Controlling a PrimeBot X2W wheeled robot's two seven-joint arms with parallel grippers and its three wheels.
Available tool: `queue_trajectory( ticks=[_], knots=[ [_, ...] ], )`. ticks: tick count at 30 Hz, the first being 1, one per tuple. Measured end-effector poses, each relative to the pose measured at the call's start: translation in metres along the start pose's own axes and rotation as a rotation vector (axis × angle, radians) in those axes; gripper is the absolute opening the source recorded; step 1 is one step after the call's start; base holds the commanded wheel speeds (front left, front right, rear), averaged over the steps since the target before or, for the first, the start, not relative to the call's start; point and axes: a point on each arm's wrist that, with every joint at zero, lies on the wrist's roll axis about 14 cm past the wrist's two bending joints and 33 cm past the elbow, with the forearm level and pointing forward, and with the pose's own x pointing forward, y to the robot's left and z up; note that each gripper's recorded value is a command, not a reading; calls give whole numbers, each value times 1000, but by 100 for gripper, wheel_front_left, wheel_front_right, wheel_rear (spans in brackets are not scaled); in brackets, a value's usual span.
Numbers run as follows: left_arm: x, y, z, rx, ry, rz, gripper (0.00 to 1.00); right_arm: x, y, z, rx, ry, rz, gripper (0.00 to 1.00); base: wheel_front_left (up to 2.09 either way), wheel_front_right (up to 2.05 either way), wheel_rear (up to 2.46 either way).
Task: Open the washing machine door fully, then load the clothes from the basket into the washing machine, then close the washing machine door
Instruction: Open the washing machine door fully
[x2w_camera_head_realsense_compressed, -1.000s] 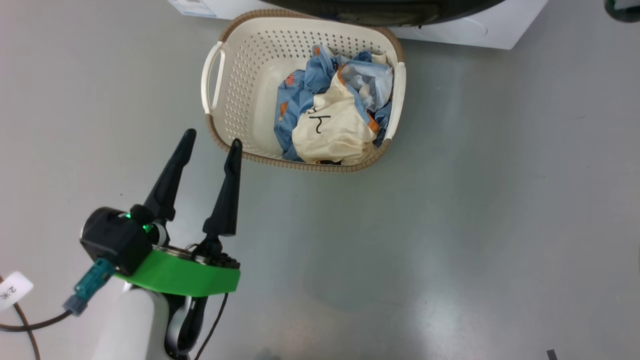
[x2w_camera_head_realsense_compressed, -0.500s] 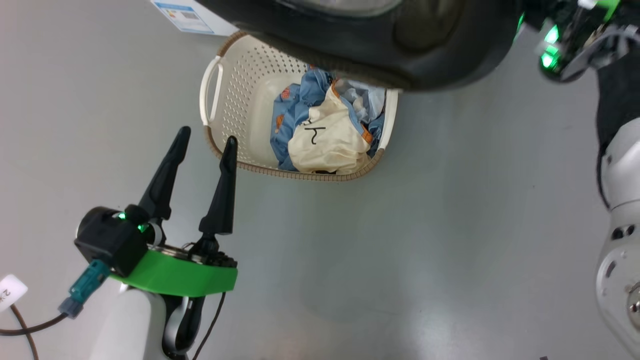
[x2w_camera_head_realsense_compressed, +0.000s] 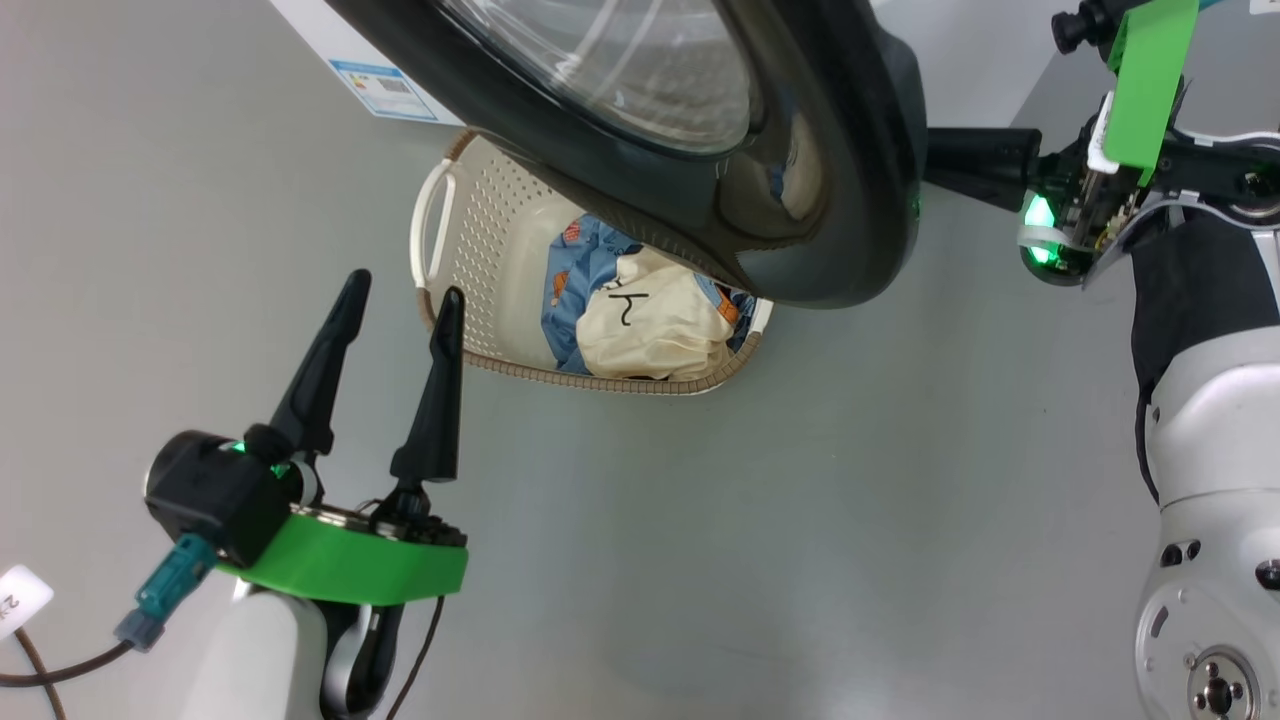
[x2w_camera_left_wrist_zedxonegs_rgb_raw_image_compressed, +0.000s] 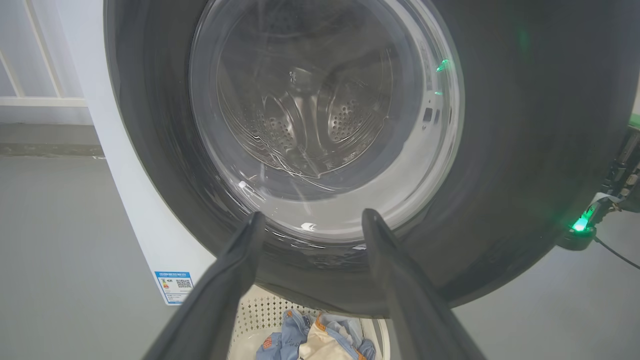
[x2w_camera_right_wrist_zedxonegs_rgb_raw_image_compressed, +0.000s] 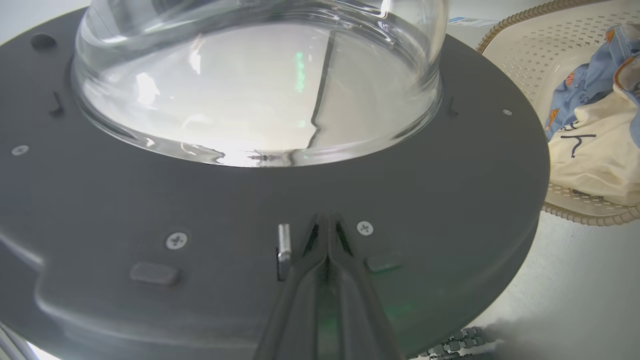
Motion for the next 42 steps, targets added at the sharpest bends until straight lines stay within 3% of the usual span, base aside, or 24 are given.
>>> queue_trajectory(
  ticks=[25, 42],
  knots=[
    [-16, 9, 22, 10, -36, 22, 100, 62, 17, -88, -8, 211, 97, 0, 0, 0, 0],
    [-24, 20, 30, 14, -53, 60, 100, 85, 20, -136, -1, 296, 94, 0, 0, 0, 0]
  ],
)
